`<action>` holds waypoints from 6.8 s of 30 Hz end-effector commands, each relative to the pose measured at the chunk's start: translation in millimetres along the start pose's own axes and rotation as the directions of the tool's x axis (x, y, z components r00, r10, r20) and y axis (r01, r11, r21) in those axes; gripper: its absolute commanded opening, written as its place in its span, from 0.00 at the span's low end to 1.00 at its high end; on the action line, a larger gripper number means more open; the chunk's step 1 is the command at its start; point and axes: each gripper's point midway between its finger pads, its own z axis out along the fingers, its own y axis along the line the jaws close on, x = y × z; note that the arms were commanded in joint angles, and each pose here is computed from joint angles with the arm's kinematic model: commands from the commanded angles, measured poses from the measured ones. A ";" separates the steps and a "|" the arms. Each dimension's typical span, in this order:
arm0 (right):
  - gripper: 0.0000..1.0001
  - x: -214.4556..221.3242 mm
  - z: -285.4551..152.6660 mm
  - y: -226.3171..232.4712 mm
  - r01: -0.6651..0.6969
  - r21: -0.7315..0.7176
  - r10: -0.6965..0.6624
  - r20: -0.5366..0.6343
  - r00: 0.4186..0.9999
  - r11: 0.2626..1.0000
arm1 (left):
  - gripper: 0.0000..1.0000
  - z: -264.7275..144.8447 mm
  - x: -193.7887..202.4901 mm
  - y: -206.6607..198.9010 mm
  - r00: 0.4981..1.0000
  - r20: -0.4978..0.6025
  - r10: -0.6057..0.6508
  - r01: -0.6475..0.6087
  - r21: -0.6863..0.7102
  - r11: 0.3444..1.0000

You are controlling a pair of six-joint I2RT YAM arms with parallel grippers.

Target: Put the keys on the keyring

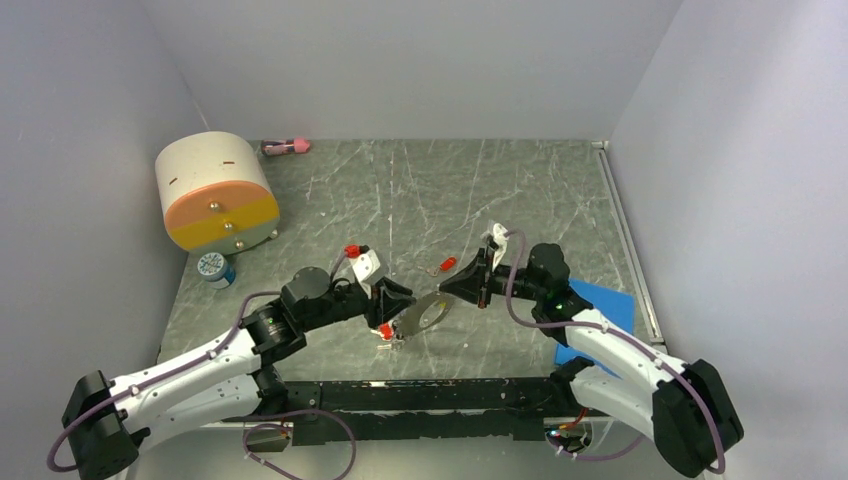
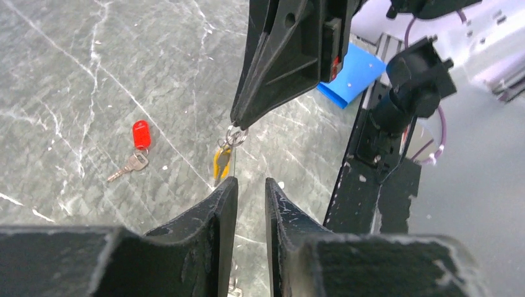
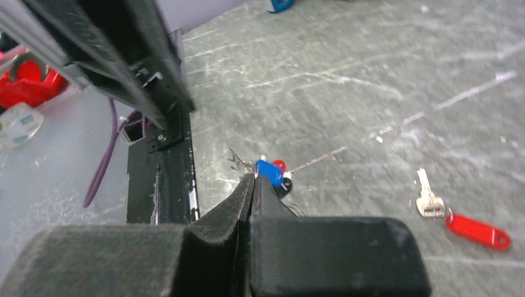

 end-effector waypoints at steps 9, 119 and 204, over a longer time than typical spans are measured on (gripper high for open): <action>0.00 -8.1 -0.1 72.5 0.516 -0.250 -0.489 0.164 0.857 0.819 | 0.32 4.7 -3.4 -24.8 0.912 0.139 0.386 -0.408 0.211 0.888; 0.00 -11.2 41.7 74.6 0.501 -0.223 -0.462 0.206 0.863 0.836 | 0.19 -0.9 36.3 -16.1 0.860 -0.477 0.182 -0.141 0.120 0.983; 0.88 -29.3 -0.1 68.3 0.509 0.009 -0.494 0.257 0.831 0.861 | 0.03 -19.7 12.2 -18.1 0.906 -0.018 0.423 -0.417 0.133 0.899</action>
